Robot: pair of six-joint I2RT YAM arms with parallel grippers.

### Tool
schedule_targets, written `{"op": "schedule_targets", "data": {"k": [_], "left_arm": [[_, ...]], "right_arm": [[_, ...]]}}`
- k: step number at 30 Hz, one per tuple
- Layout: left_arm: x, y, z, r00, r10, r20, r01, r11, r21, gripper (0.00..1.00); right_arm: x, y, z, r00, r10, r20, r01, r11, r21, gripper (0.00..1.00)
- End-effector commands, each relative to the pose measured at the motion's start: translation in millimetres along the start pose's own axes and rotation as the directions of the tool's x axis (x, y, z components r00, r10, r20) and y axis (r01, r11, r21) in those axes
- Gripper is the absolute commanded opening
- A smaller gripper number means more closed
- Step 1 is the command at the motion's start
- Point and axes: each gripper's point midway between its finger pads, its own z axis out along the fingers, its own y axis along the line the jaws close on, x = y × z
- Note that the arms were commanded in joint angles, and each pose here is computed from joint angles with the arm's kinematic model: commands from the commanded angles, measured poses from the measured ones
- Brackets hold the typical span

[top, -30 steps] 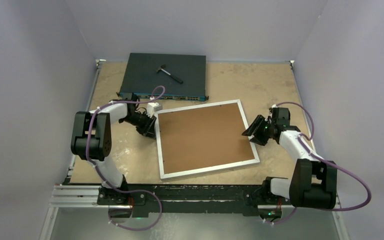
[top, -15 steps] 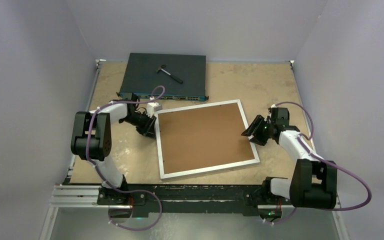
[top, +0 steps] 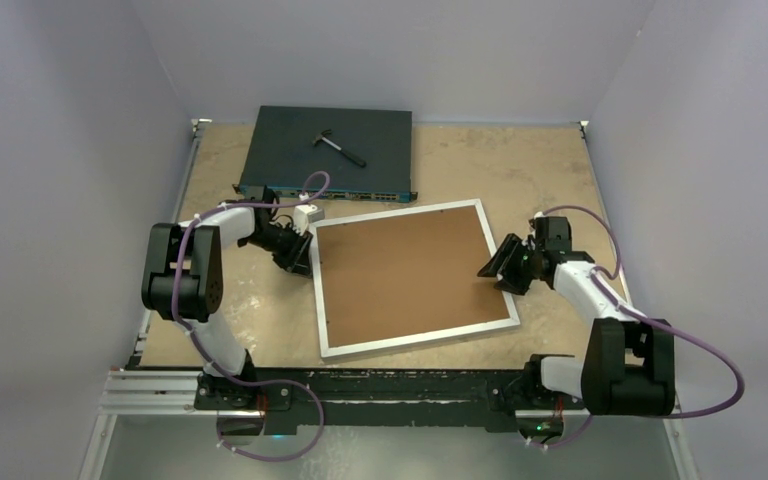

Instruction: Put the photo into the frame

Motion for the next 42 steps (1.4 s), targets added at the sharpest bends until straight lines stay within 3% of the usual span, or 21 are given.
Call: {"op": "schedule_targets", "data": {"k": [1, 6, 12, 17, 27, 42], "left_arm": [[-18.0, -10.6, 1.8, 0.996, 0.048, 0.081, -0.052, 0.998, 0.043, 0.21], [-17.9, -10.4, 2.0, 0.996, 0.047, 0.080, -0.050, 0.998, 0.044, 0.21], [-21.0, -8.8, -1.5, 0.996, 0.051, 0.075, -0.053, 0.998, 0.034, 0.20], [-20.4, -6.9, -4.7, 0.996, 0.047, 0.074, -0.049, 0.998, 0.026, 0.20], [-20.1, -6.2, -7.1, 0.996, 0.043, 0.077, -0.045, 0.999, 0.025, 0.19], [-18.2, -6.1, -5.4, 0.996, 0.040, 0.079, -0.042, 0.999, 0.032, 0.19]], "right_arm": [[21.1, -18.4, 4.6, 0.997, 0.031, -0.068, -0.025, 0.997, 0.080, 0.57], [17.3, -17.2, 5.5, 0.998, 0.028, -0.061, -0.024, 0.997, 0.080, 0.57], [-9.0, 19.9, -19.9, 0.999, -0.023, -0.030, 0.023, 1.000, 0.002, 0.58], [-40.1, 25.3, -36.5, 0.997, -0.050, 0.062, 0.045, 0.996, 0.072, 0.60], [-14.1, -8.3, -9.8, 0.999, -0.037, -0.008, 0.038, 0.991, 0.127, 0.60], [-18.3, -13.1, -1.0, 1.000, -0.030, 0.008, 0.029, 0.989, 0.144, 0.59]]}}
